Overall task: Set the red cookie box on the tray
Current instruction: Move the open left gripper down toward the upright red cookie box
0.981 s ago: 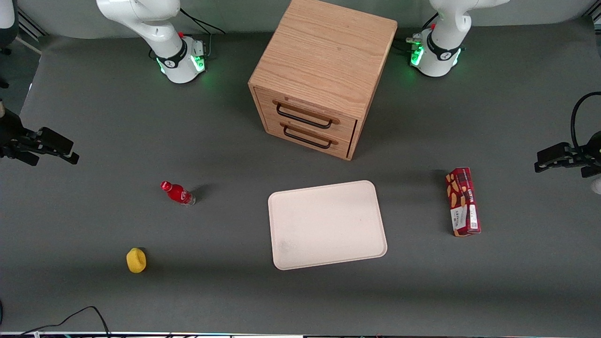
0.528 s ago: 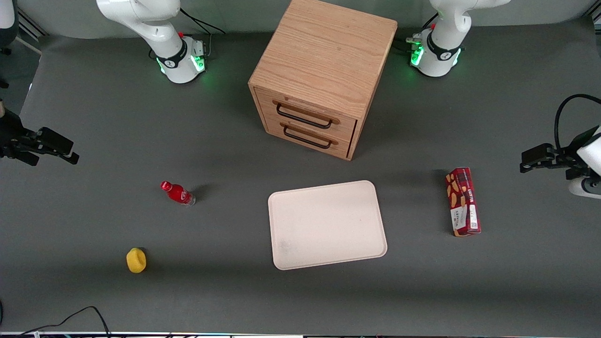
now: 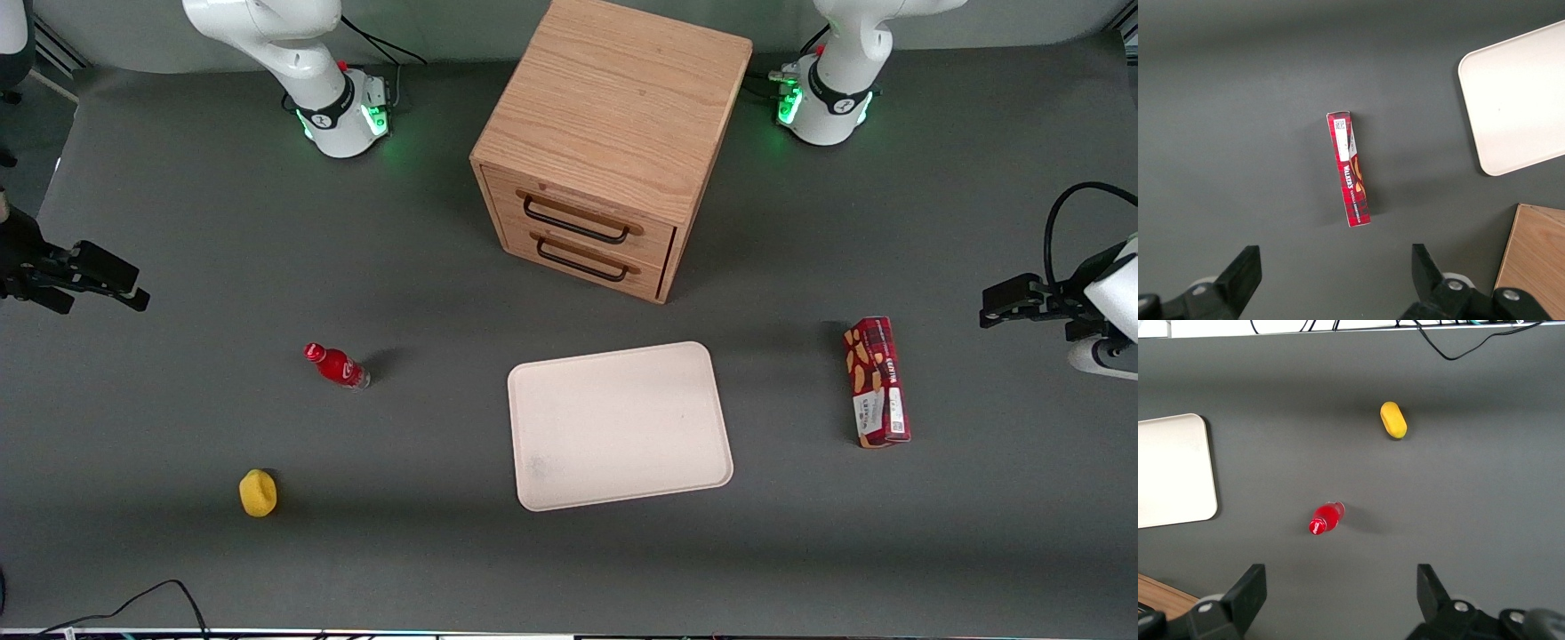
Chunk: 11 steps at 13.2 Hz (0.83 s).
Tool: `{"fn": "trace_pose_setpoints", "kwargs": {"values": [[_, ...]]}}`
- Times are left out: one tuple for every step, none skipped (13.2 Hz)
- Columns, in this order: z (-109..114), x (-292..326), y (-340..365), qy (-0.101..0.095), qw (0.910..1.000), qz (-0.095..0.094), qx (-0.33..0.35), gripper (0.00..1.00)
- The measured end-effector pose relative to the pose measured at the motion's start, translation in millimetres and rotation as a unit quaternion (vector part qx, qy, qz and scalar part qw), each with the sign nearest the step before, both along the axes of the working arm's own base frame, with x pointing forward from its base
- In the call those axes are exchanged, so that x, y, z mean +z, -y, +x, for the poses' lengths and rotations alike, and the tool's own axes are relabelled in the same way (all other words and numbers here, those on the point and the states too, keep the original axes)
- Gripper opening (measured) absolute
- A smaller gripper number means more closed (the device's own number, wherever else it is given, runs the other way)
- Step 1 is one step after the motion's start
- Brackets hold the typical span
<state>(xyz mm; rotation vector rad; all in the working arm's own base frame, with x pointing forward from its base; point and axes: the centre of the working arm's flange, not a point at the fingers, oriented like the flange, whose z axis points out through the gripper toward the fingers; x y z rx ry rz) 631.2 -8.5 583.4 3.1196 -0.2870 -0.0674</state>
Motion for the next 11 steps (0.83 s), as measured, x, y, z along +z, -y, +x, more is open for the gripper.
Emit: {"fn": "trace_pose_setpoints", "kwargs": {"values": [[1, -2, 1, -0.002, 1.0000, 0.000, 0.000, 1.00], [1, -4, 1, -0.003, 1.0000, 0.000, -0.001, 1.00], [2, -6, 1, -0.005, 1.0000, 0.000, -0.001, 1.00], [2, -8, 1, -0.007, 1.0000, 0.000, -0.001, 1.00], [2, -10, 1, -0.010, 1.0000, 0.000, -0.001, 1.00], [2, -13, 1, -0.013, 0.9999, 0.000, -0.001, 1.00], [2, -17, 1, -0.017, 0.9999, 0.000, -0.001, 1.00], [2, -25, 1, -0.024, 0.9997, 0.000, -0.001, 1.00], [3, -39, 1, -0.033, 0.9995, 0.000, -0.001, 1.00], [6, -60, -1, -0.036, 0.9993, 0.000, 0.001, 1.00], [9, -84, -3, -0.036, 0.9993, -0.001, 0.002, 1.00]]}}
